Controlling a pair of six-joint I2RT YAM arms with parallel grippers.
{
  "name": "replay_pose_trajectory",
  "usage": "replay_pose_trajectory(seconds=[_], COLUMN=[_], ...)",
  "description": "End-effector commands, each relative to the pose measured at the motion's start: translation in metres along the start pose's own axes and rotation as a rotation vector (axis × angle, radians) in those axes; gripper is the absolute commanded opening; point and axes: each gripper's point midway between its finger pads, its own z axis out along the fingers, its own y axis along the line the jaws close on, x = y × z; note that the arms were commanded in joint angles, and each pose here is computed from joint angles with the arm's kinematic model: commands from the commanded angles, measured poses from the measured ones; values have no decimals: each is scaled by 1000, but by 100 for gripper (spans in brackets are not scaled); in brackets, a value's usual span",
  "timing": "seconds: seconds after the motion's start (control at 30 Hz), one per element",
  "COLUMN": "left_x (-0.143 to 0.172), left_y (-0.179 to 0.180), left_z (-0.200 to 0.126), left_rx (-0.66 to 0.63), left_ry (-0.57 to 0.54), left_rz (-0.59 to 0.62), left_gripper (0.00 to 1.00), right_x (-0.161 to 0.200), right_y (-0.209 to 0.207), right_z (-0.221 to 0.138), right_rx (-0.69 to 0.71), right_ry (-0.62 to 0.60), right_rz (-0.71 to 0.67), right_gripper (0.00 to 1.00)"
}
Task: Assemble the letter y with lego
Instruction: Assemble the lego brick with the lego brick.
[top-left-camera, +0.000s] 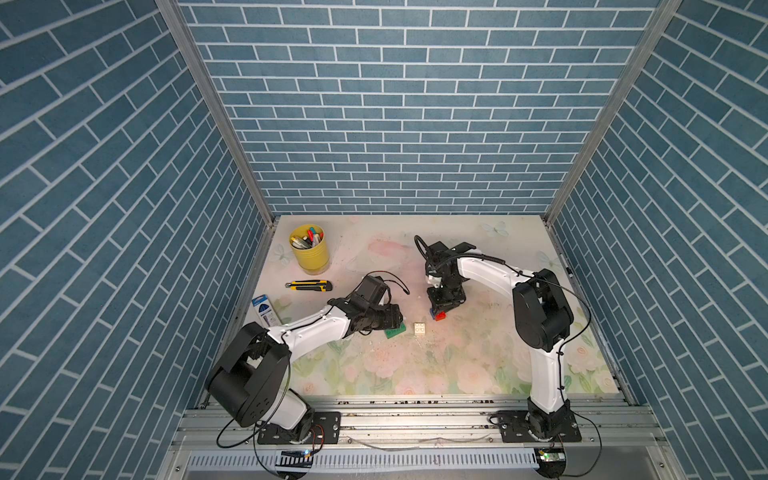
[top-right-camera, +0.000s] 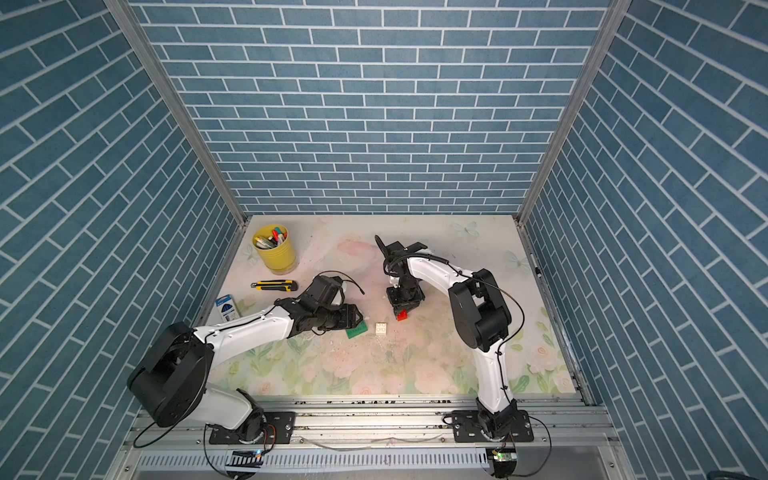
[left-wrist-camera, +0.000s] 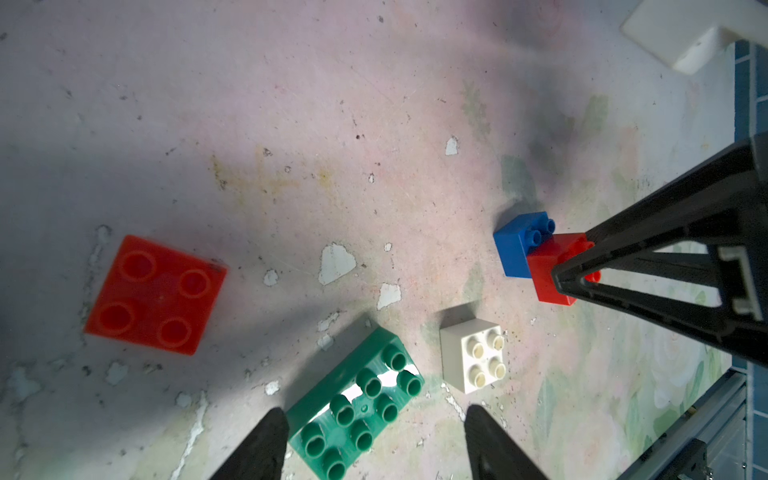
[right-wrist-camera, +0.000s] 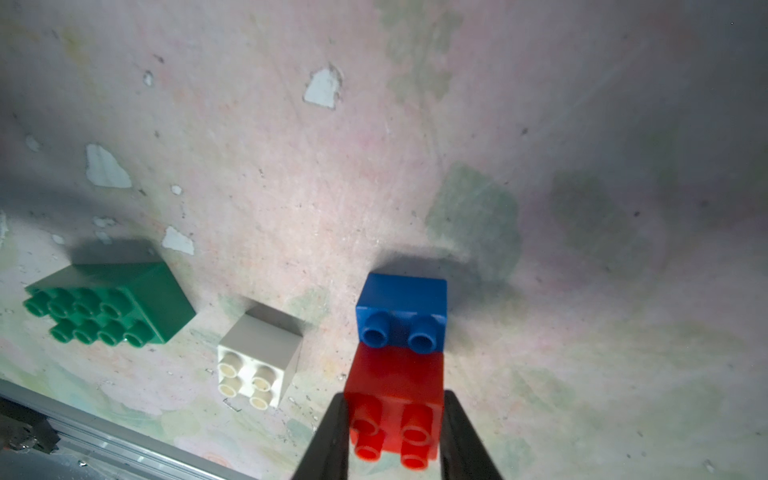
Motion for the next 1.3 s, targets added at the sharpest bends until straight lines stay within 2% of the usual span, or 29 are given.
replay_pose_trajectory(seconds=[0.0, 0.33, 0.57, 0.83, 0.97, 1.27], left_x=[1, -3, -4, -3, -3, -5], left_y=[-1, -4, -5, -5, -4, -1], left_z=[-1, -1, 1, 4, 2, -4], left_rx=[-2, 2, 1, -1, -6, -31], left_ry=[1, 0, 7, 12, 12, 1], left_rz=[5, 8, 11, 8, 10, 5], left_gripper=[70, 70, 70, 70, 70, 73], right_x=[9, 6, 14, 14, 10, 8], right_y=[-17, -40, -64, -77, -76, -71], right_z=[29, -8, -14, -4, -8, -37], right_rx=[42, 51, 80, 91, 87, 79], right_ry=[60, -22, -22, -3, -24, -112], right_rz=[24, 81, 132, 163, 167, 168], right_gripper=[20, 21, 22, 23, 31, 55])
